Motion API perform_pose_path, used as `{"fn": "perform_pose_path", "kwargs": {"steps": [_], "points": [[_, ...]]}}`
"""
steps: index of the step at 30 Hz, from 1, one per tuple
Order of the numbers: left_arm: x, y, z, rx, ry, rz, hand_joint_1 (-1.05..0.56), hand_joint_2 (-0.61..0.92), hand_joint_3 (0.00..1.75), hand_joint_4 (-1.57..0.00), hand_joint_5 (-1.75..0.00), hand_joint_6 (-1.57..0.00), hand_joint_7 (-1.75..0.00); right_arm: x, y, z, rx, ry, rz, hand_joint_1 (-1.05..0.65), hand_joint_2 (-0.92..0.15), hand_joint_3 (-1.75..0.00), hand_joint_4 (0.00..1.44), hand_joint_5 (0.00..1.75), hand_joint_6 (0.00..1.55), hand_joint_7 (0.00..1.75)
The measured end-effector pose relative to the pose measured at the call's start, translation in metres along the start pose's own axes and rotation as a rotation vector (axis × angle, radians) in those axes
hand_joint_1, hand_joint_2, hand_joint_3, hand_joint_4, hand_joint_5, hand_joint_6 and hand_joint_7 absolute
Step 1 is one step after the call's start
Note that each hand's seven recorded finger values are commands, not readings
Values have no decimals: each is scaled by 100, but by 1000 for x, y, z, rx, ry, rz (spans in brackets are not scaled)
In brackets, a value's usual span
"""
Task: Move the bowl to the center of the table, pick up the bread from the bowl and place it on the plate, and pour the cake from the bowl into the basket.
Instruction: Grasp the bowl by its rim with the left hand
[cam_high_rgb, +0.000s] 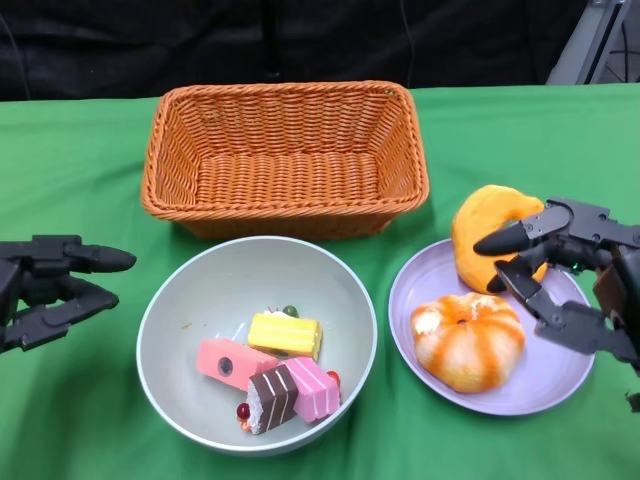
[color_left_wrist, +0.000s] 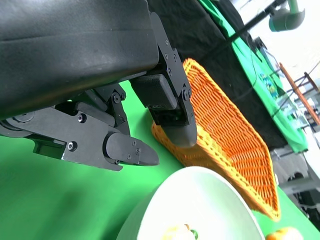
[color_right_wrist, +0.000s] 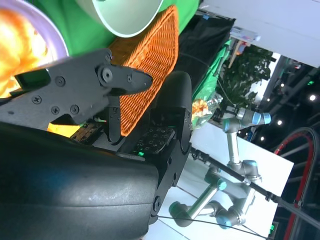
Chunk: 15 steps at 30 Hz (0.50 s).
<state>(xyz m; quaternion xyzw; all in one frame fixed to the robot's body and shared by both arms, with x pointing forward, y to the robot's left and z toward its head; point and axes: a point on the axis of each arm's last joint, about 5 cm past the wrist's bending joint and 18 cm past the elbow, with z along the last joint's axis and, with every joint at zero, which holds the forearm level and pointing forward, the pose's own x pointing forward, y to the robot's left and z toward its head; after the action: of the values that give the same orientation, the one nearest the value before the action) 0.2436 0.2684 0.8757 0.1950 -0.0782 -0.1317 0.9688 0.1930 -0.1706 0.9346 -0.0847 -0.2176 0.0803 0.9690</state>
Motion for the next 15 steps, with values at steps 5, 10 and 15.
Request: {"fn": "perform_pose_path", "kwargs": {"steps": [5, 10, 15], "points": [[-6, 8, 8, 121, -59, -207, -62, 92, 9, -46, -1, -44, 0, -5, 5, 0, 40, 0, 5, -6, -61, -92, 74, 144, 74, 118], [-13, 19, 23, 343, -165, -401, -74, 92, 12, -35, -1, -34, 0, -7, 7, -1, 70, 5, -12, -6, -66, -86, 73, 148, 70, 124], [-20, 20, 29, 487, -286, -483, -75, 92, 11, -41, -3, -40, -2, -9, 10, -3, 102, 47, -38, -7, -65, -87, 72, 149, 68, 126]]}}
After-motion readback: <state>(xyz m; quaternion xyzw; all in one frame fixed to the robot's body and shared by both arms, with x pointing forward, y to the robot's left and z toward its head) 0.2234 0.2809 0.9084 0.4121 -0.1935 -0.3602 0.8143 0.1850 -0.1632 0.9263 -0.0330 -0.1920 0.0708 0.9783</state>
